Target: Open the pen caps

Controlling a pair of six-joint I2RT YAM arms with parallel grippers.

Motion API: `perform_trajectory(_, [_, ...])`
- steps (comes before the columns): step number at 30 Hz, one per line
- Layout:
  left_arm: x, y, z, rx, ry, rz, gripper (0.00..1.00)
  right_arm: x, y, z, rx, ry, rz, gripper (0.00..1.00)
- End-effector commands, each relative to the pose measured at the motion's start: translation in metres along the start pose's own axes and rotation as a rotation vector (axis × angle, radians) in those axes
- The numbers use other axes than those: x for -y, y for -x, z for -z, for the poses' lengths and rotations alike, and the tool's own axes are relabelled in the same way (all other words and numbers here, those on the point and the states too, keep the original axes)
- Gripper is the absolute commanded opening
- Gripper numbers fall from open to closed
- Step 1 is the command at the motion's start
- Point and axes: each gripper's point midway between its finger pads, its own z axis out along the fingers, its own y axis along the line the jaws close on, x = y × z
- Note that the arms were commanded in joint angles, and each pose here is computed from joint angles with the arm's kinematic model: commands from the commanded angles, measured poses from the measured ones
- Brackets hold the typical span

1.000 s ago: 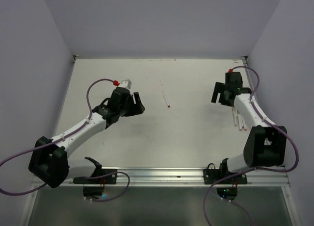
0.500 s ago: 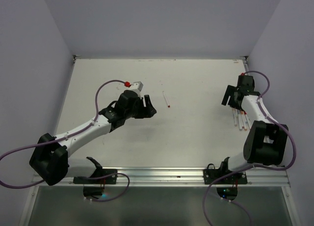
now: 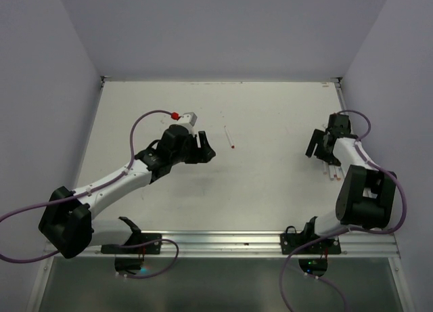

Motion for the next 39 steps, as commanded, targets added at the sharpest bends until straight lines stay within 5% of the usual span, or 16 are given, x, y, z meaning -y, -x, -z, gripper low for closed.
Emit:
perform_trajectory(1, [0.006, 0.009, 0.003, 0.038, -0.025, -0.027, 0.69, 0.002, 0.003, -0.004, 0.004, 0.027, -0.029, 0.79])
perform_trajectory(30, [0.002, 0.006, -0.001, 0.022, -0.01, -0.029, 0.69, 0.008, -0.024, -0.033, -0.116, 0.021, -0.045, 0.71])
perform_trajectory(34, [0.001, 0.004, -0.001, 0.017, -0.006, -0.029, 0.69, 0.007, -0.029, -0.036, -0.137, 0.032, -0.038, 0.63])
perform_trajectory(39, [0.0, 0.004, 0.0, 0.019, -0.004, -0.027, 0.69, 0.005, -0.031, -0.034, -0.144, 0.043, -0.037, 0.41])
